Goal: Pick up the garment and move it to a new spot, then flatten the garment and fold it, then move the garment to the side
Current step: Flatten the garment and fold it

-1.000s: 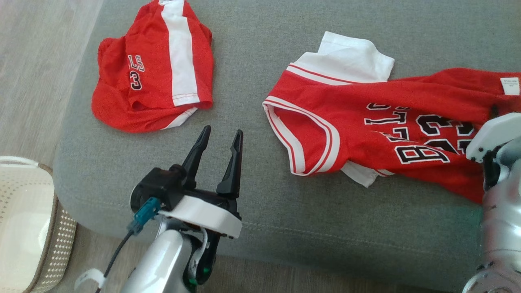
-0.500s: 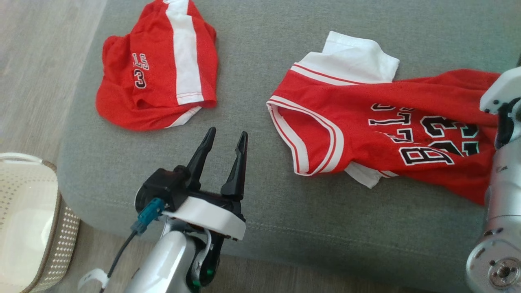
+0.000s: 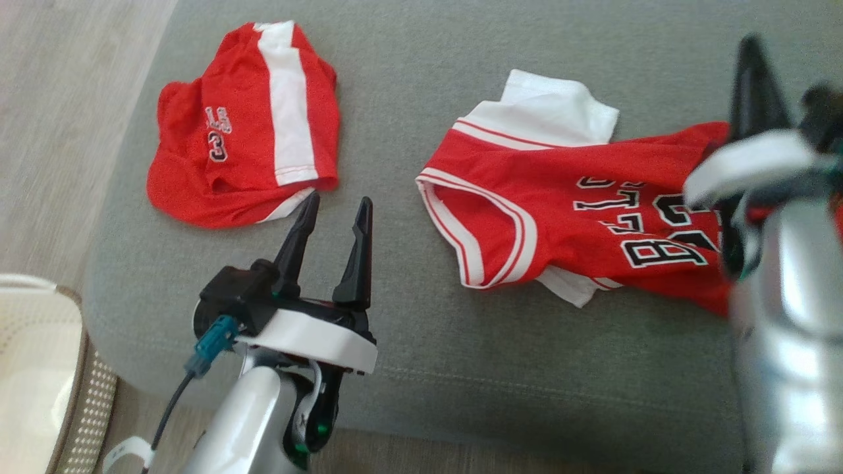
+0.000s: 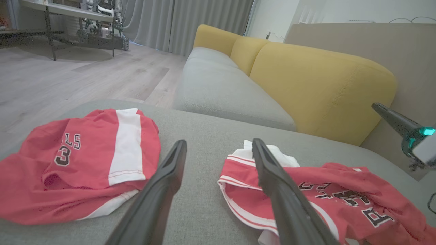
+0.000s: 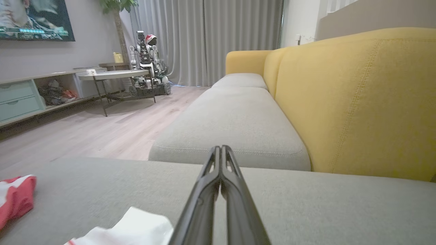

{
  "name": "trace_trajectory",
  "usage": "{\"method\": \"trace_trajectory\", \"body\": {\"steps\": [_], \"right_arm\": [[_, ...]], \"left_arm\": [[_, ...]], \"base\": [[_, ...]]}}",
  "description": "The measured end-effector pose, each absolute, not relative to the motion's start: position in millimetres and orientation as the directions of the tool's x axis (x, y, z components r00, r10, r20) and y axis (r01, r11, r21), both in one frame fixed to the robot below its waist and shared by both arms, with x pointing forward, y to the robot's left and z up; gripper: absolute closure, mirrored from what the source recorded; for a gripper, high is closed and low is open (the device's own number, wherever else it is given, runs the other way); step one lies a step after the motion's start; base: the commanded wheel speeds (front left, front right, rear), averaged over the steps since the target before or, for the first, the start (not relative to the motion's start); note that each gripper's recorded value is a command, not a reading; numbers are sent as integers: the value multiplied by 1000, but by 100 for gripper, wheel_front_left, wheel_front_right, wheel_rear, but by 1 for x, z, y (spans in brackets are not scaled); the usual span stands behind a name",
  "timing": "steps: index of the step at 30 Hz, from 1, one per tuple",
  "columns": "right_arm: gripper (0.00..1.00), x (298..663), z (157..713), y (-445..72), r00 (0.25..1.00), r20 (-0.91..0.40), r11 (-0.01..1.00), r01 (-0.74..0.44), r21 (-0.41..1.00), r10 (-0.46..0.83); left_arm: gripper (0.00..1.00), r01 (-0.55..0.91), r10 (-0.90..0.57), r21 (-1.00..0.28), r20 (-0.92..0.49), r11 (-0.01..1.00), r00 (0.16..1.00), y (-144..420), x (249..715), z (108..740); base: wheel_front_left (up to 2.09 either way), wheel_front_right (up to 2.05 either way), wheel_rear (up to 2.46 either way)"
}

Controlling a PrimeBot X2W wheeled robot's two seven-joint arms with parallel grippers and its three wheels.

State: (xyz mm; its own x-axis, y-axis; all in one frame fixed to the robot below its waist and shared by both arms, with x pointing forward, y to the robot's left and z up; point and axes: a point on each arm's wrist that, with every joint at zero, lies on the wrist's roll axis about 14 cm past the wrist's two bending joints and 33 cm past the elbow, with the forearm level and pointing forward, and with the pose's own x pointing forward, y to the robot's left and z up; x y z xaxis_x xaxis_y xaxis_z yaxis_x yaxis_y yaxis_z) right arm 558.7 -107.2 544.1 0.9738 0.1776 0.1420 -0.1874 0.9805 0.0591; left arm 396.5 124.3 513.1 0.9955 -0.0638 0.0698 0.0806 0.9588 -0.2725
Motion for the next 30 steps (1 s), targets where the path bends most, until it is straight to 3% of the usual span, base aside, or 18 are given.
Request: {"method": "trace_trajectory", "body": {"steps": [4, 9, 10, 11, 15, 21, 30], "right_arm": [[100, 512, 536, -101, 958, 162, 968, -246, 54, 235], [100, 467, 525, -119, 964, 147, 971, -233, 50, 223], [55, 461, 520, -123, 967, 134, 973, -225, 56, 216], [0, 454, 515, -126, 970, 118, 974, -218, 55, 210], [0, 433, 496, -133, 977, 60, 977, -207, 49, 204], [0, 432, 500, -139, 980, 65, 981, -191, 28, 189], [0, 467, 476, -180, 990, -95, 986, -118, -115, 107]], "left_arm": [[0, 98, -74, -264, 101, 960, 992, 121, 397, 523], [0, 116, -92, -268, 101, 956, 991, 115, 389, 522], [0, 119, -94, -270, 102, 956, 990, 114, 388, 522], [0, 121, -96, -271, 103, 955, 990, 113, 387, 523], [0, 142, -116, -275, 107, 951, 987, 108, 383, 523], [0, 149, -124, -271, 109, 951, 986, 107, 380, 523], [0, 172, -159, -278, 70, 945, 985, 98, 384, 509]], "base": [[0, 0, 0], [0, 0, 0], [0, 0, 0], [0, 0, 0], [0, 0, 0], [0, 0, 0], [0, 0, 0]]}}
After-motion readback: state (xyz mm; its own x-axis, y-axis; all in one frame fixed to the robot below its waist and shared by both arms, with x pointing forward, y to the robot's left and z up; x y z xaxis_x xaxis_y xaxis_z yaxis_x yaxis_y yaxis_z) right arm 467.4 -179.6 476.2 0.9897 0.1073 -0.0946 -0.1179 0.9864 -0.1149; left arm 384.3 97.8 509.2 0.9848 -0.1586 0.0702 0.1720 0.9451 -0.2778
